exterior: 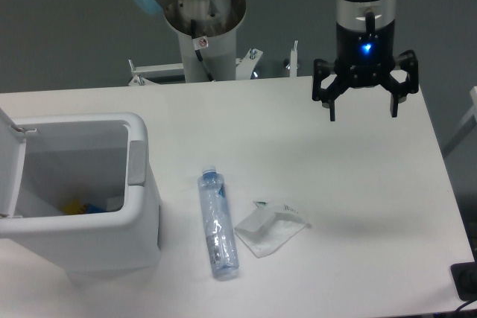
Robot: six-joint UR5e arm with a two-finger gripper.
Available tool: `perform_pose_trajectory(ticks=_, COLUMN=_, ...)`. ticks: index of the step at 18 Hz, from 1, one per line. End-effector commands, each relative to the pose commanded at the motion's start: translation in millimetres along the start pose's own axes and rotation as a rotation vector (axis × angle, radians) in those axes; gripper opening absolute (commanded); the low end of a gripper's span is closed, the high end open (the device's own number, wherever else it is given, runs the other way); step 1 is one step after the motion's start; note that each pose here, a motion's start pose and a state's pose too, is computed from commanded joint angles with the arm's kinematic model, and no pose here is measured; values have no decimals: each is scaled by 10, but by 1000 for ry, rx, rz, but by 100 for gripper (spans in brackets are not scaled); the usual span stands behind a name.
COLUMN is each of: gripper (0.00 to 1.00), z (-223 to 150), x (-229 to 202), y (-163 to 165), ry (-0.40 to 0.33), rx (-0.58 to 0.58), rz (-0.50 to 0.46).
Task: Place the trash in the trash can
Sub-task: 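Move the gripper down toward the white wrapper beside the bottle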
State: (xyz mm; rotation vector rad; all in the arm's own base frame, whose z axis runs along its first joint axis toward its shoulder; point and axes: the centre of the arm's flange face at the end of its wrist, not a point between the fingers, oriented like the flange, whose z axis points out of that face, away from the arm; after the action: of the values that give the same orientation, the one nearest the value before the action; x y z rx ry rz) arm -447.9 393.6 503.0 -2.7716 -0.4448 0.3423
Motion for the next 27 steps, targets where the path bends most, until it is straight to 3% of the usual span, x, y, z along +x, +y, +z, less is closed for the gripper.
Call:
perform_pose_trajectory(ticks=7, gripper=100, z=409, x=86, y=-129, ry=7, rx=13, rz=18)
perform_pose_trajectory(ticks=11, gripper=100, z=796, x=174, y=-217, ry=7, rx=12, rz=-85)
perform_pose_trajectory(ticks=13, gripper=100, z=898, x=249, y=-248, ry=20, rx=4, rz=-66)
perform_pose_trajectory(ticks=14, gripper=100, z=1019, x=290, y=-261, ry=34, rx=-5, rz=-22)
perform_pose_trajectory(ticks=16, gripper=100, z=1253, x=421, y=-252, ry=75, rx=-26, rz=188)
perform_pose_trajectory(ticks=18, gripper=100, z=1514, x=639, y=-46, ry=156, rx=-29, rz=468)
perform_pose_trajectory(ticks=22, gripper=100, z=1829, x=890, y=-61, ry=243, rx=-4, rz=614)
perform_pose_trajectory(ticks=27, gripper=100, z=2353, x=1227, y=-62, ry=334, rx=1, rz=633)
